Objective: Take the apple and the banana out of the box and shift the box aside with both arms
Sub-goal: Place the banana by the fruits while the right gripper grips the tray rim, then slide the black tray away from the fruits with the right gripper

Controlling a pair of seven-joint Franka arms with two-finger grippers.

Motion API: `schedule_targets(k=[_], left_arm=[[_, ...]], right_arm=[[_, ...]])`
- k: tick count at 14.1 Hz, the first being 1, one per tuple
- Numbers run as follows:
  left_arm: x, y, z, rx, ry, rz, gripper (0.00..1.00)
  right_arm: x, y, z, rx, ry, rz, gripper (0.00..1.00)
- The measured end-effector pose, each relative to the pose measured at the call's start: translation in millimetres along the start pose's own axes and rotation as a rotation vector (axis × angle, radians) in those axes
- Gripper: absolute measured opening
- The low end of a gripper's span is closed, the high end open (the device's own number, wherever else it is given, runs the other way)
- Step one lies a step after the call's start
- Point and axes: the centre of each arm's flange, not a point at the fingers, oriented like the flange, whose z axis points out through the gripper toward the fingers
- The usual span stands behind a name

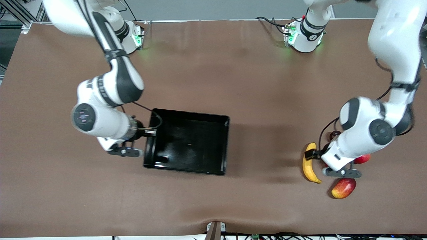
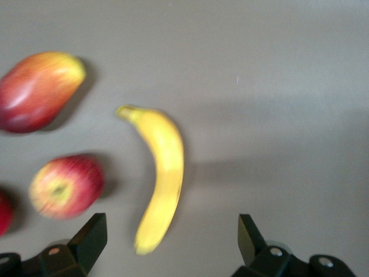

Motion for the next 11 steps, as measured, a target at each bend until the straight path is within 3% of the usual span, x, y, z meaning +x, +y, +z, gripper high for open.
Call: schedule_targets(k=[3, 6, 9, 11], left_arm=[[-28, -2, -86, 0.075, -0.036, -0.005, 1.00], [-53, 1, -154, 0.123, -0.012, -0.014, 1.00], [-65, -9, -199, 0.146, 0.047, -0.042, 1.00], [-71, -19, -209, 0.150, 0.036, -0.062, 1.00]], right_arm=[[12, 66, -25, -0.025, -0.024, 0.017, 0.06], [21, 151, -48, -0.028, -0.060, 0.013, 0.06], [26, 248, -50, 0.003, -0.087, -0.011, 0.06], [22, 306, -43, -0.003, -0.100, -0.019, 0.06]])
